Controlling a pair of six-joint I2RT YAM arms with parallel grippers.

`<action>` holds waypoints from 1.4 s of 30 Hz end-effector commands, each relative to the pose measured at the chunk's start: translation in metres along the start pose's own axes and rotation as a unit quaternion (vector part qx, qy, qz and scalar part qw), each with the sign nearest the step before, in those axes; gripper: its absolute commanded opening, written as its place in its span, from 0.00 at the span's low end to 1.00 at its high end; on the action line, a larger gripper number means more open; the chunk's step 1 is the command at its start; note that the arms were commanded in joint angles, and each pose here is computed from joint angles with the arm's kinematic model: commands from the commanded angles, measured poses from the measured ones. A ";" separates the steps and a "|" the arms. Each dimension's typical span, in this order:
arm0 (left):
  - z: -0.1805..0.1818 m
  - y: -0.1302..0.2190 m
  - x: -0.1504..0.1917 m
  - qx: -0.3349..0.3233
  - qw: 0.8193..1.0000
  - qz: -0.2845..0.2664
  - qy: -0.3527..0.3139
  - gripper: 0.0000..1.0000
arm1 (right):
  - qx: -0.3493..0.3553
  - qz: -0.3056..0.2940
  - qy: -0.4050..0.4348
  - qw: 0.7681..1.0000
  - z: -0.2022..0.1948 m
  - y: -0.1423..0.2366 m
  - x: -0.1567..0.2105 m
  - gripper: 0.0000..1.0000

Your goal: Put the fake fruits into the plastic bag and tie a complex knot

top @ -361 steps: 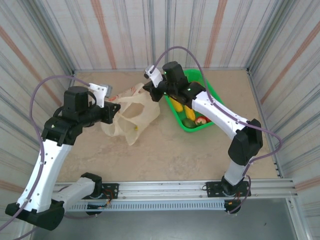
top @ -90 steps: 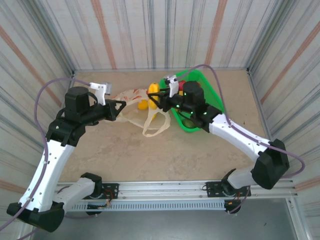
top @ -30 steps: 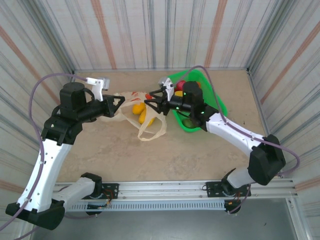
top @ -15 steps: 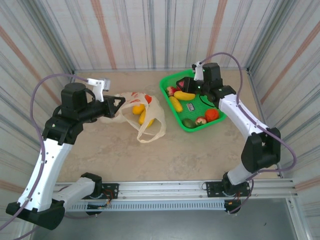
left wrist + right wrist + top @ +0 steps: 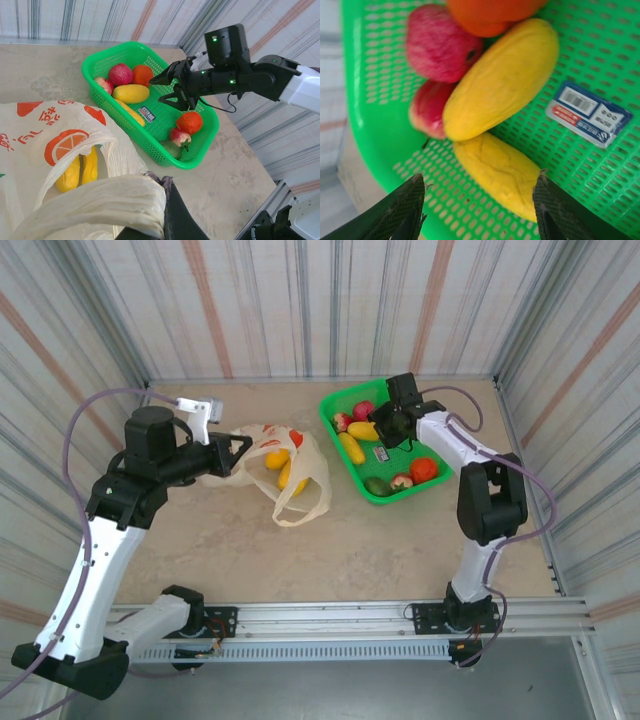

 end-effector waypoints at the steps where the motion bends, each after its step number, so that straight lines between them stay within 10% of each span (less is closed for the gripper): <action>1: -0.003 0.002 0.000 0.009 1.000 -0.001 -0.013 0.00 | 0.044 -0.024 -0.129 0.990 -0.009 -0.013 -0.009 0.63; 25: -0.002 0.003 0.006 -0.003 1.000 0.003 -0.021 0.00 | 0.041 -0.042 -0.244 0.968 -0.031 -0.099 -0.027 0.63; 42: 0.000 0.003 0.006 -0.008 1.000 0.004 -0.021 0.00 | -0.055 -0.096 -0.158 0.981 -0.015 0.001 -0.037 0.45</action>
Point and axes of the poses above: each hand's point on the last joint's axis, 136 mm out from that joint toward the fingers, its own y axis back along the fingers, its own z axis along the line the jaws close on, x = y × z, the point moved 7 cm from there along y, back along the fingers, and after that the axes turned 5 degrees about y, right-handed, at the moved point
